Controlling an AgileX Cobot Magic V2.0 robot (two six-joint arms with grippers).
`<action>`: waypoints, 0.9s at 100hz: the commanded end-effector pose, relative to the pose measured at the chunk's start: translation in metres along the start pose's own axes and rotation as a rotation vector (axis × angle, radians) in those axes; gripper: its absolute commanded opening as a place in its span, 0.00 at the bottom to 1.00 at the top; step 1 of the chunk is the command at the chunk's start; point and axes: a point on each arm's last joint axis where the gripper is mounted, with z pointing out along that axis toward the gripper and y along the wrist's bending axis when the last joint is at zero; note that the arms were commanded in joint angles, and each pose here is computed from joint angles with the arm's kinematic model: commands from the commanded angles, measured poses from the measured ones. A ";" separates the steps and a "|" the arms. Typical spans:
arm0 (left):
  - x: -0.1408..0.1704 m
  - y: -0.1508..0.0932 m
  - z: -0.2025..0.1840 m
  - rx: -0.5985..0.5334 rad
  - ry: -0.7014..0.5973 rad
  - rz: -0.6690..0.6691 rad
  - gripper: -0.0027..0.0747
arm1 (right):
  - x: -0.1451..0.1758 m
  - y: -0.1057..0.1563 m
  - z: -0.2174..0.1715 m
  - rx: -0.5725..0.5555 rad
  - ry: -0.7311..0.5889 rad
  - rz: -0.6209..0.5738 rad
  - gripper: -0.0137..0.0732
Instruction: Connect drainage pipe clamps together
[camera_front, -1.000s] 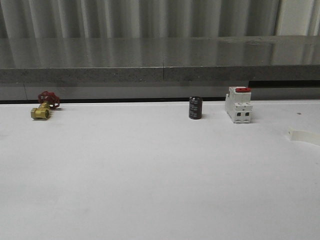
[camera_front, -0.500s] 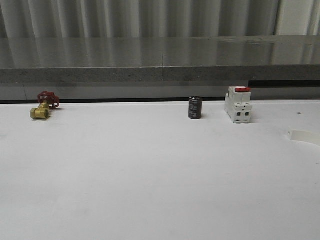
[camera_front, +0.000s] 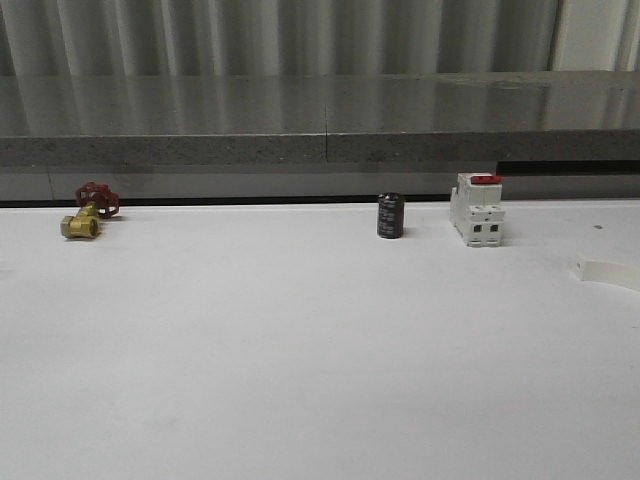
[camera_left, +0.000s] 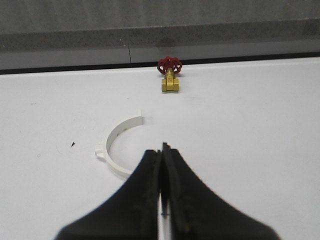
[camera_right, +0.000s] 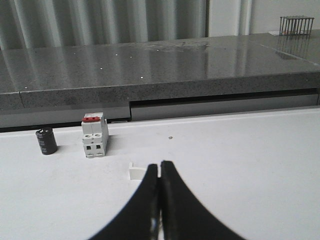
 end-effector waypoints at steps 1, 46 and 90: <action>-0.026 0.000 0.006 0.011 -0.021 -0.005 0.08 | -0.013 0.000 -0.002 0.001 -0.107 -0.007 0.08; -0.078 0.016 0.074 -0.064 0.247 -0.038 0.62 | -0.013 0.000 -0.002 0.001 -0.107 -0.007 0.08; -0.083 0.067 0.171 -0.178 0.742 -0.185 0.62 | -0.013 0.000 -0.002 0.001 -0.107 -0.007 0.08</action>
